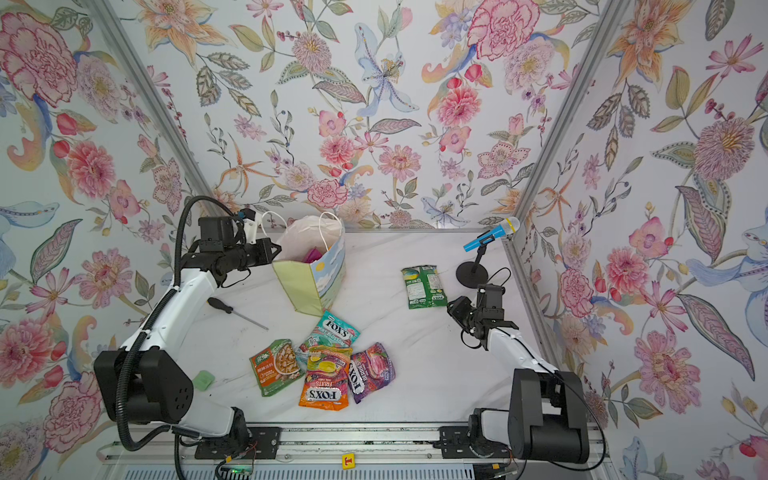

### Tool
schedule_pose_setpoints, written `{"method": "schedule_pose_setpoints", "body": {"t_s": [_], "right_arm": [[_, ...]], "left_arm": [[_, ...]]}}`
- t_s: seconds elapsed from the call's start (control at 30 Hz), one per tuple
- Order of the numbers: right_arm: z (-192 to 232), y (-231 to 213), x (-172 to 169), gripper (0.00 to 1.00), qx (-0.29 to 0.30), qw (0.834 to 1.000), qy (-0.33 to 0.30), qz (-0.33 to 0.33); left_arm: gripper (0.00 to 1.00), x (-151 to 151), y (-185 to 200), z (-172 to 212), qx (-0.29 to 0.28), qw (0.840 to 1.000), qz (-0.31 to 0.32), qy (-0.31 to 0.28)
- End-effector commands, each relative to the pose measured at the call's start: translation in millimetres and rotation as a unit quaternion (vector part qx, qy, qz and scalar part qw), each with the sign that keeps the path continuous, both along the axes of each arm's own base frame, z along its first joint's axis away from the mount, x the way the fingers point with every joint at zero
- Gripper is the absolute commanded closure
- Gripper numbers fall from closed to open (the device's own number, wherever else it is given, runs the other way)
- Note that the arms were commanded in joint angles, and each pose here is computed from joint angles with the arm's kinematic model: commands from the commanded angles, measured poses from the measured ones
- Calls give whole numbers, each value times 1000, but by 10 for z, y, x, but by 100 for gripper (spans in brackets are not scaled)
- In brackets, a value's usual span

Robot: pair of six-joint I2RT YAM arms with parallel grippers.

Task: Place the snacks into the paper bag

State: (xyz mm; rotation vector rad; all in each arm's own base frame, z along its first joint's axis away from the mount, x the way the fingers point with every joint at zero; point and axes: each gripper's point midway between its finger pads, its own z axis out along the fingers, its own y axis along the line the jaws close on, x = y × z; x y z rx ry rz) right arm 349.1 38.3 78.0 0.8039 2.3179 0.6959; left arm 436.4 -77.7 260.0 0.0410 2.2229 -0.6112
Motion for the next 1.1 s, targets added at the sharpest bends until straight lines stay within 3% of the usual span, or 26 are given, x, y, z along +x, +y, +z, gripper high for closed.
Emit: {"method": "schedule_pose_setpoints", "body": {"t_s": [0.0,0.5,1.07], "right_arm": [[46,5,252,51,8,999,-32,20],[-293,-16,771,51,-19,998,-18,58],[-383,452,769,57,59,992,-38,104]], "left_arm": [[100,-19,-30,-36,-11,1000,-9,5],[100,-28,-11,-34,-8,1000,-3,8],[100,-18,-4,-47,-6,1000,-2,11]]}}
